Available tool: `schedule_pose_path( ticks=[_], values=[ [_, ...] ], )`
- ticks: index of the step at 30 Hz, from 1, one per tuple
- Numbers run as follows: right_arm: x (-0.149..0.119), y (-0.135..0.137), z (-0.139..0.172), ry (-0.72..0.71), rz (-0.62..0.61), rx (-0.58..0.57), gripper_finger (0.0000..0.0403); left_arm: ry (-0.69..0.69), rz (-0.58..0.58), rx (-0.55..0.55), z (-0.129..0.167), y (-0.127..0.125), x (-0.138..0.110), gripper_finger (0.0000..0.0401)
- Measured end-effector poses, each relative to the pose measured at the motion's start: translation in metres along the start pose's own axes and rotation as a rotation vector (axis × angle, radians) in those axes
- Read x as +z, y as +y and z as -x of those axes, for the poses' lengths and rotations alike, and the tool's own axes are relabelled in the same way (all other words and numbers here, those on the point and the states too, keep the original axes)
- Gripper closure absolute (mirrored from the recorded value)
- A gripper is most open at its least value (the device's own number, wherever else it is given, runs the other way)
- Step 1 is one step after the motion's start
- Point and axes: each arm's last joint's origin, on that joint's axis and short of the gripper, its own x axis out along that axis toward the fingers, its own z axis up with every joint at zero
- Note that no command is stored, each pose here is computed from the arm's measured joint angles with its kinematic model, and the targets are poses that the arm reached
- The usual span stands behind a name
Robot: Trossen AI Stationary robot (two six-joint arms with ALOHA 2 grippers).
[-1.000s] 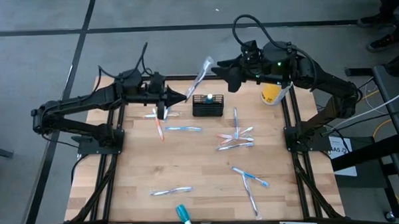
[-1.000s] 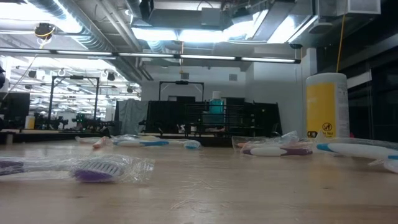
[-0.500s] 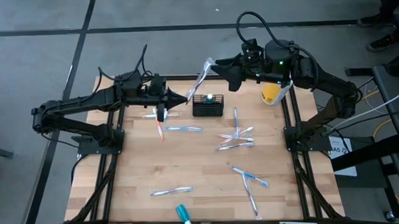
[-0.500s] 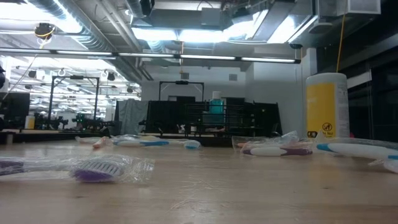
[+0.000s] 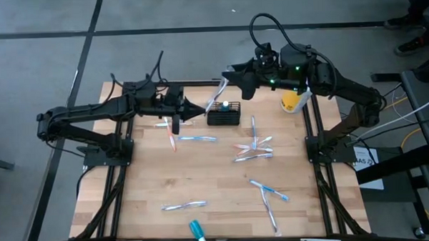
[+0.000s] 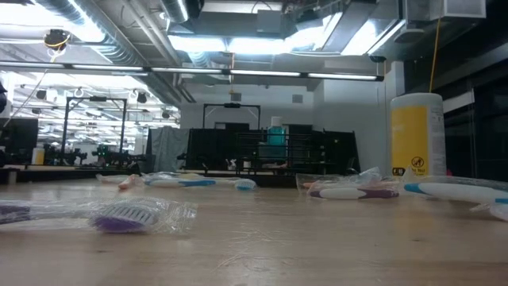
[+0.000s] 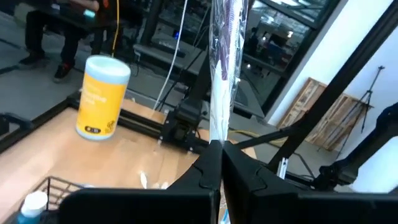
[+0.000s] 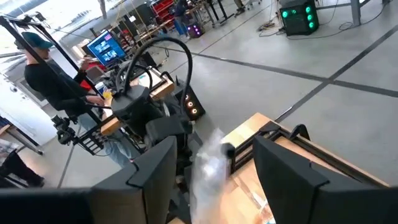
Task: Pick & Place toothbrushing station
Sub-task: Put the purple toothbrush into the black mesh organizer
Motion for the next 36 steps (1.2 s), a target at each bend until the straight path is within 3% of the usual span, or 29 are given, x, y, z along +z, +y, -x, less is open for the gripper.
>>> schedule_pose_path(
  ticks=[7, 15, 23, 27, 36],
  values=[
    [0.0, 0.0, -0.001, 0.001, 0.001, 0.0, 0.0222, 0.0, 0.0, 0.017, -0.001, -0.001, -0.001, 0.0399],
    [0.0, 0.001, 0.0, -0.007, 0.052, 0.007, 0.0385, 0.003, 0.005, 0.02, -0.001, -0.001, -0.002, 0.0399],
    [0.002, 0.007, 0.0, -0.055, 0.101, 0.024, 0.04, 0.01, 0.006, 0.072, 0.0, 0.001, -0.003, 0.0394],
    [0.003, 0.008, 0.0, -0.068, 0.116, 0.019, 0.0401, 0.042, 0.017, 0.119, 0.002, 0.007, -0.006, 0.0359],
    [0.003, 0.006, 0.001, -0.081, 0.166, -0.031, 0.0402, 0.136, 0.018, 0.262, 0.019, 0.021, -0.01, 0.022]
  ],
)
